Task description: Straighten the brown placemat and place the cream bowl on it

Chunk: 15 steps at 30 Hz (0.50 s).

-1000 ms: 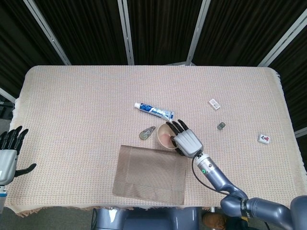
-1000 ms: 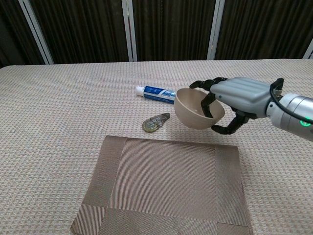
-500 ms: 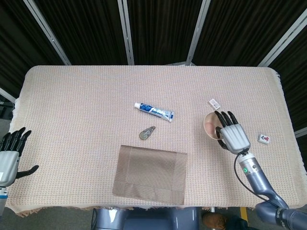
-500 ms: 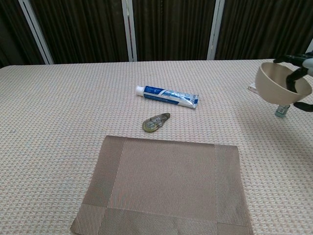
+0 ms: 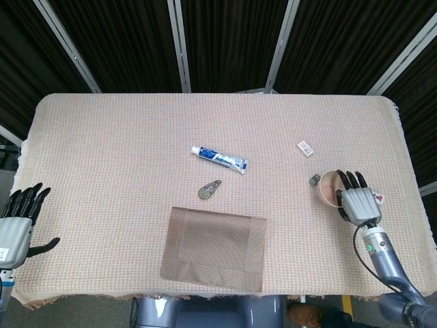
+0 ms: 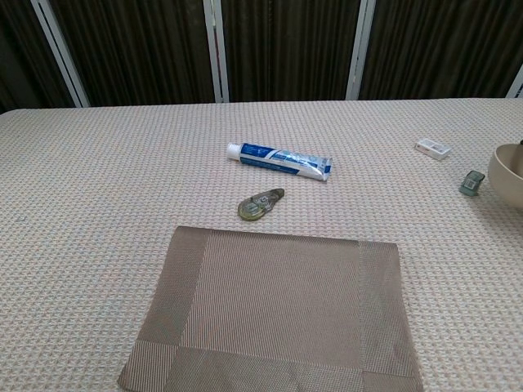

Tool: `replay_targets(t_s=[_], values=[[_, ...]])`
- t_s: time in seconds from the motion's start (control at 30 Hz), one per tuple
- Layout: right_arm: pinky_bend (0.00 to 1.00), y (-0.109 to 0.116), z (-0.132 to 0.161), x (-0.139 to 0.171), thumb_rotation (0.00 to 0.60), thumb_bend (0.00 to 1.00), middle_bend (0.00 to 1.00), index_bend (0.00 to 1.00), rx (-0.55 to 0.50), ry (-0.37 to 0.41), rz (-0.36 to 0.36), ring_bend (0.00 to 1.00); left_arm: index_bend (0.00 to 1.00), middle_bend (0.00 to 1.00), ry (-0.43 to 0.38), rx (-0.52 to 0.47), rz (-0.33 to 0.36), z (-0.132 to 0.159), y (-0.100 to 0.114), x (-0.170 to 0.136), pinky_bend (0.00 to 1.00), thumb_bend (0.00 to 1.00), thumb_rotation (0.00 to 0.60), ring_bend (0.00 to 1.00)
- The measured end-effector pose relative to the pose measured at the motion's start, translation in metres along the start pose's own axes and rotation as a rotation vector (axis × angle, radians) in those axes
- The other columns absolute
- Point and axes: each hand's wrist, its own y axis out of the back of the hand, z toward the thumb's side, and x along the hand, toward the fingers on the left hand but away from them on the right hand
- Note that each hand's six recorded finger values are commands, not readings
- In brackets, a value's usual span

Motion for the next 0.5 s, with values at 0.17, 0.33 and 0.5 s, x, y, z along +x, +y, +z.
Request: replay_targets(t_s=[0.17,0.33,0.5], values=[[0.0,-0.006,-0.003,0.003,0.6,0.04,0.0,0.08,-0.003,-0.003,0.018,0.0,0.0,0.0,0.004,0.0,0.0,-0.002,0.001,-0.001,0.0,0.0,0.6,0.0],[0.0,-0.007,-0.004,0.008,0.6,0.0,0.0,0.0,-0.029,-0.002,0.034,0.0,0.0,0.0,0.002,-0.001,0.003,-0.001,0.001,-0.002,0.0,0.0,0.6,0.0],[0.0,0.005,-0.002,0.019,0.6,0.0,0.0,0.0,-0.065,0.004,0.006,0.0,0.0,0.0,-0.005,-0.002,0.003,0.0,0.002,-0.004,0.0,0.0,0.6,0.0]])
